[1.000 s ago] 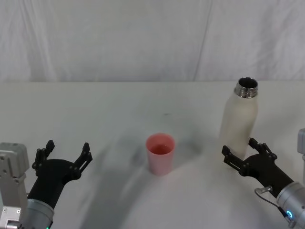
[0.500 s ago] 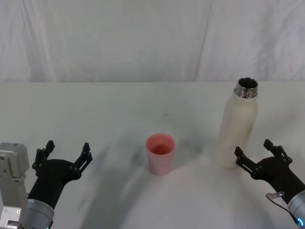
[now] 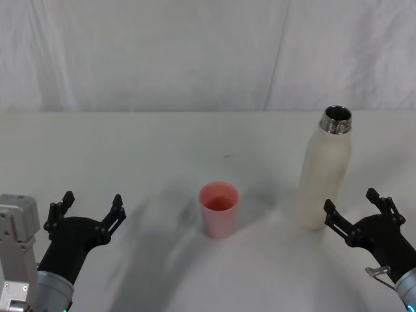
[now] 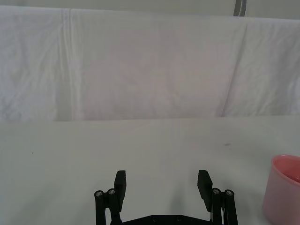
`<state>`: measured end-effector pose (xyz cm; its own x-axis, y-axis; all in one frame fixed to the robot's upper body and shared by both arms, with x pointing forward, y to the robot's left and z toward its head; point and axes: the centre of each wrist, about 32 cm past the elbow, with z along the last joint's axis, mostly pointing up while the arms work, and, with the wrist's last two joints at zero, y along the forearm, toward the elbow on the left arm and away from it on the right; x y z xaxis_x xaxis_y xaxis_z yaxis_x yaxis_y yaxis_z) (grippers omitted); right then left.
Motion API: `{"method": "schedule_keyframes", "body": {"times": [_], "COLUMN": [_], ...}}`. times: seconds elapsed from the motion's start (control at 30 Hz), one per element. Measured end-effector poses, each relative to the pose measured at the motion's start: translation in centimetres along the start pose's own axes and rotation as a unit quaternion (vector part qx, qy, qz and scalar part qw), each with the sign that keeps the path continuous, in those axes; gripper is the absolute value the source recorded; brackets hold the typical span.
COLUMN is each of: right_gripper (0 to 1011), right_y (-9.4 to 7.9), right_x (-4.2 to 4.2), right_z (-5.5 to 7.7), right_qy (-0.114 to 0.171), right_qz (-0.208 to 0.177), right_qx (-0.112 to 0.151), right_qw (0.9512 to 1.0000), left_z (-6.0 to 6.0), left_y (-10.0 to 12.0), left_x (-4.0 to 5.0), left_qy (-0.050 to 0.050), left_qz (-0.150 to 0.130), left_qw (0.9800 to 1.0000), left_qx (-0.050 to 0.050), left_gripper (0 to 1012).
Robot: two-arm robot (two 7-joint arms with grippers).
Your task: Grasp the thermos with one hand and pour water into the cup lid.
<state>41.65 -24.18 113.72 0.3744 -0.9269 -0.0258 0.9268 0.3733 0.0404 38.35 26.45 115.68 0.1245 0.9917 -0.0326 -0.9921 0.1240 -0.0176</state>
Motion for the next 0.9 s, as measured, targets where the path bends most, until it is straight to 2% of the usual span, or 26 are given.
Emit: {"method": "schedule_keyframes", "body": {"times": [0.43, 0.9], "right_gripper": [1000, 1000], "right_y": [-0.1, 0.0], "right_x": [-1.19, -1.73], "right_z": [0.1, 0.5], "right_qy": [-0.017, -0.018], "right_qz": [0.009, 0.011], "right_qx": [0.006, 0.008], "right_qw": [0.9998, 0.9997], "left_z": [0.0, 0.0], "left_y": [0.0, 0.0], "left_x": [0.00, 0.00], "left_qy": [0.000, 0.000], "left_qz": [0.000, 0.000], "left_qw": [1.0000, 1.0000], "left_qx": [0.000, 0.000], "left_gripper": [1001, 1001]}}
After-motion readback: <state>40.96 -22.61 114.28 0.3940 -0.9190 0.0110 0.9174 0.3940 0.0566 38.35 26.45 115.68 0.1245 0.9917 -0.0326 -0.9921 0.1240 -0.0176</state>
